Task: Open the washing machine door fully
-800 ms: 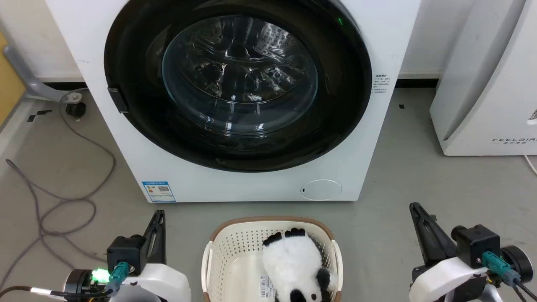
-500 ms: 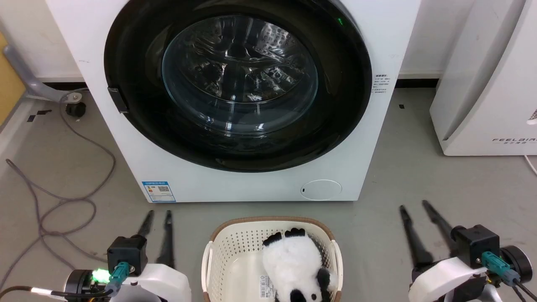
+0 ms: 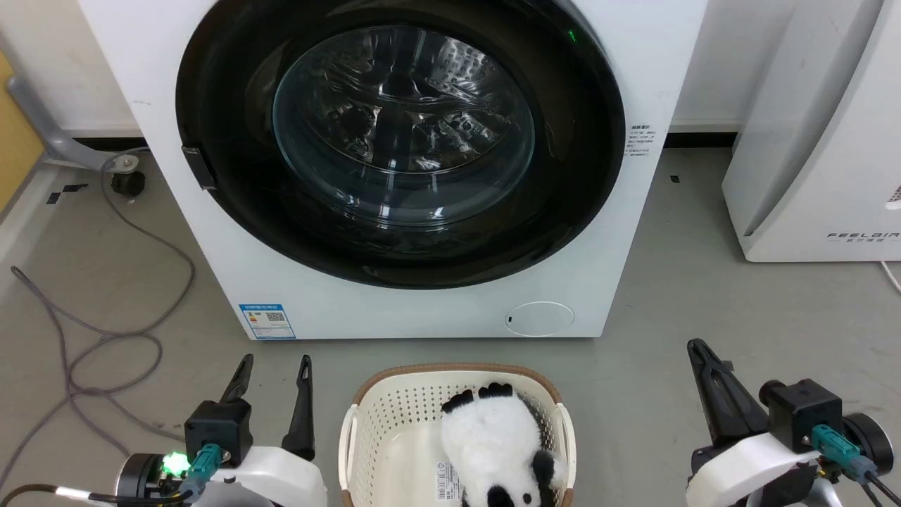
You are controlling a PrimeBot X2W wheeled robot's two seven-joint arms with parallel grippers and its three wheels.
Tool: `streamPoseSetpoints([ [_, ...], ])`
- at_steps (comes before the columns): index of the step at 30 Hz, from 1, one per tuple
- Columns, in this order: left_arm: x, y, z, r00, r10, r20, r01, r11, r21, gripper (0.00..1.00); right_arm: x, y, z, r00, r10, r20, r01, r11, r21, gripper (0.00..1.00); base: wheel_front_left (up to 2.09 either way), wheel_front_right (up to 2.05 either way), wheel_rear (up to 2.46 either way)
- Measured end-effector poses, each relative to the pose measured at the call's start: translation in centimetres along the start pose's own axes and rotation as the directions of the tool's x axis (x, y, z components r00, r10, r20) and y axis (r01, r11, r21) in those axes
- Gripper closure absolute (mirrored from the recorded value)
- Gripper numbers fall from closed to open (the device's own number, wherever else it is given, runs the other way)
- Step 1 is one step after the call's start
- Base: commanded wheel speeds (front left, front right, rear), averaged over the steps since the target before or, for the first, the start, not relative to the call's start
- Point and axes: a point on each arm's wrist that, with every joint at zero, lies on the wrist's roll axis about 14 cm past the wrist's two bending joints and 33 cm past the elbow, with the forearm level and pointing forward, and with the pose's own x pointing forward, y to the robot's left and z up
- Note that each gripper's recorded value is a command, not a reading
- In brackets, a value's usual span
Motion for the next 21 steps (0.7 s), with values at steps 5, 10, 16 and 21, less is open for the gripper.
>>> streamPoseSetpoints([
  [5,-0.02,-0.04,0.01,1.000,-0.001,0.006,0.001,1.000,-0.012,0.00,-0.01,0.00,0.03,1.000,0.000,0.007,0.000,1.000,0.012,1.00,0.00,0.00,0.00],
  [10,0.00,-0.14,0.06,1.000,-0.004,0.014,0.005,1.000,-0.024,0.00,-0.02,-0.04,-0.18,1.000,-0.004,0.014,0.002,0.996,0.093,1.00,0.00,0.00,0.00],
  [16,0.05,-0.32,-0.01,1.000,-0.014,0.019,0.014,0.999,-0.035,0.00,0.00,-0.21,-0.54,1.000,-0.017,0.023,0.011,0.968,0.251,1.00,0.00,0.00,0.00],
  [21,0.18,-0.46,-0.16,1.000,-0.017,0.019,0.018,0.999,-0.043,0.00,0.12,-0.68,-0.69,0.999,-0.041,0.032,0.025,0.919,0.394,1.00,0.00,0.00,0.00],
])
